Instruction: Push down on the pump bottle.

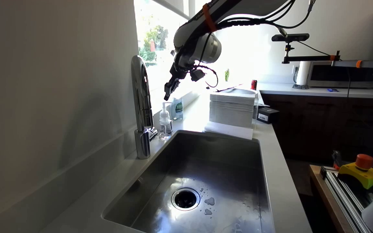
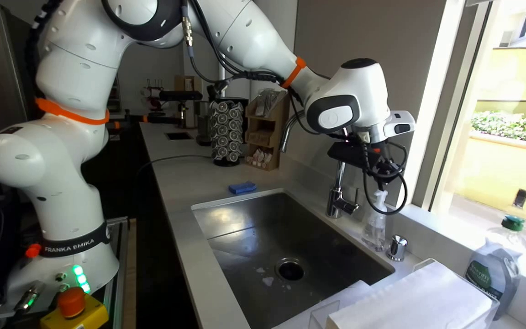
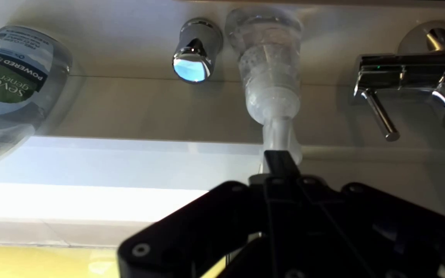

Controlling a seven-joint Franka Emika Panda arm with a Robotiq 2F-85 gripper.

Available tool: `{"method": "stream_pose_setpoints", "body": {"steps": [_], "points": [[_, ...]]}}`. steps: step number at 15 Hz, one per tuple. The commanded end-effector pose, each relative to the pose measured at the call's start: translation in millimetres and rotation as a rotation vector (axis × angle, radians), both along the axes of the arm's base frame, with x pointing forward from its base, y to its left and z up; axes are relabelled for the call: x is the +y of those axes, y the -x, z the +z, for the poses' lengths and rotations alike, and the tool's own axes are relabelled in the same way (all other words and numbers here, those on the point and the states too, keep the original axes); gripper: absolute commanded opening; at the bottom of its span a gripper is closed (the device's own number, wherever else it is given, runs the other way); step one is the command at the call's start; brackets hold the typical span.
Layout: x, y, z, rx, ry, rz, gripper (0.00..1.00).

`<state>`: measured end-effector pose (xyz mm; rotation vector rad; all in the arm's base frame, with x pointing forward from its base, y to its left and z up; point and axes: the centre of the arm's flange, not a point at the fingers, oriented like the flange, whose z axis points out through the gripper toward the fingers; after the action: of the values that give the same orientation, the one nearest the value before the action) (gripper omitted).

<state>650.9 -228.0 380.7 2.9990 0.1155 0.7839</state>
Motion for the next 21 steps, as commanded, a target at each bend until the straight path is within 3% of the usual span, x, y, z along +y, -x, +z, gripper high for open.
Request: {"method": "stream_pose_setpoints", "body": {"steps": [1,21], "points": [[-7.1,-6.8,-3.7,0.011,-0.02,0.03,0.0],[-5.4,-7.0,-28.6,0.054,-0.041,0.045,0.0]]}}
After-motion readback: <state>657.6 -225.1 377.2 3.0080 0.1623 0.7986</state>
